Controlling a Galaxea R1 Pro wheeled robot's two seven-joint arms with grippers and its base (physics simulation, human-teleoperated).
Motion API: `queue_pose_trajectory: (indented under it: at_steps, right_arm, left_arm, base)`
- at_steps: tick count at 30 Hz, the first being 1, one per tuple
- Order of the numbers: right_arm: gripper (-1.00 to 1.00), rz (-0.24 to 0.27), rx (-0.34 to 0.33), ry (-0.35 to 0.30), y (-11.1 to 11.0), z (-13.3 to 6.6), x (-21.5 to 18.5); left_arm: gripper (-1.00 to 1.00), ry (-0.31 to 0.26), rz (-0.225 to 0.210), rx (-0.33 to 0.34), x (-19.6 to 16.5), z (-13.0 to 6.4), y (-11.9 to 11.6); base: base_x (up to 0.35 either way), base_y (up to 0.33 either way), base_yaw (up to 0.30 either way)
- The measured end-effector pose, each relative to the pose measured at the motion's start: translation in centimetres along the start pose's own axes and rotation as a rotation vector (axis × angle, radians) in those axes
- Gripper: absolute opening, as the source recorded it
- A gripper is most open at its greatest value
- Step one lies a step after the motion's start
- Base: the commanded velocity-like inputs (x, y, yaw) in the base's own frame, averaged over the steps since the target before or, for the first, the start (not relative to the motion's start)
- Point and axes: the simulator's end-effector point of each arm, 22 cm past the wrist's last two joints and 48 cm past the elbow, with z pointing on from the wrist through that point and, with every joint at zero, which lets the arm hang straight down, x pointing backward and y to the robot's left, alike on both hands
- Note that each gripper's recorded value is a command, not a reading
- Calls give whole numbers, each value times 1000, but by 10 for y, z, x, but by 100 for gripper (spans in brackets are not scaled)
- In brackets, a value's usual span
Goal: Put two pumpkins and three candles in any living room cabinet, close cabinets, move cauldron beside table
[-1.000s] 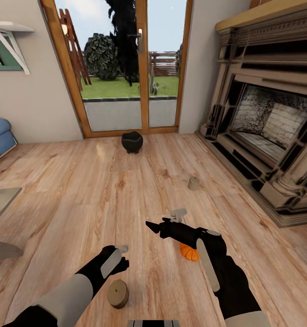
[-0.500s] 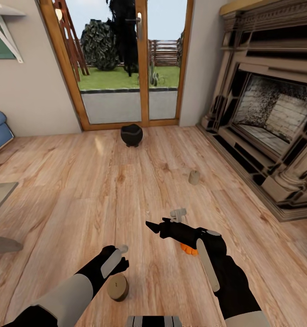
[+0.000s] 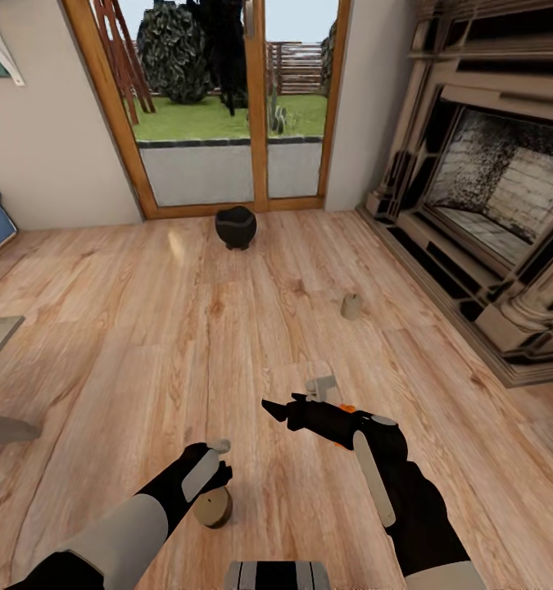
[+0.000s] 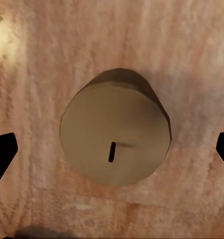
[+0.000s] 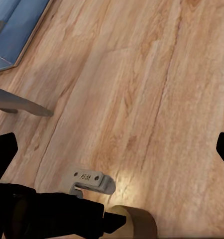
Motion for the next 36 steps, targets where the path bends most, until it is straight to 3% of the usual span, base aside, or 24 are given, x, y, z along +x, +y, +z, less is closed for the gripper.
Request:
queue_pose_trajectory:
  at_steps: [14,16,19,36]
  right_arm:
    - [100,39,8,37,-18,12,25]
    - [100,44,9,42,-20,14,28]
    - [100,54,10,50,-24,16,34]
    - [100,99,12,101,-40,31,67]
  left_arm:
    - [100,44,2,-1,18,24,-2]
    - [100,-12,-22,2,3,24,-5]
    - [100,-42,-42,-1,-2,29,-4]
    - [100,14,-41,-15,23,59,-2]
  base:
    - [0,0,0]
    - [0,0,0]
    - [0,0,0]
    - [0,0,0]
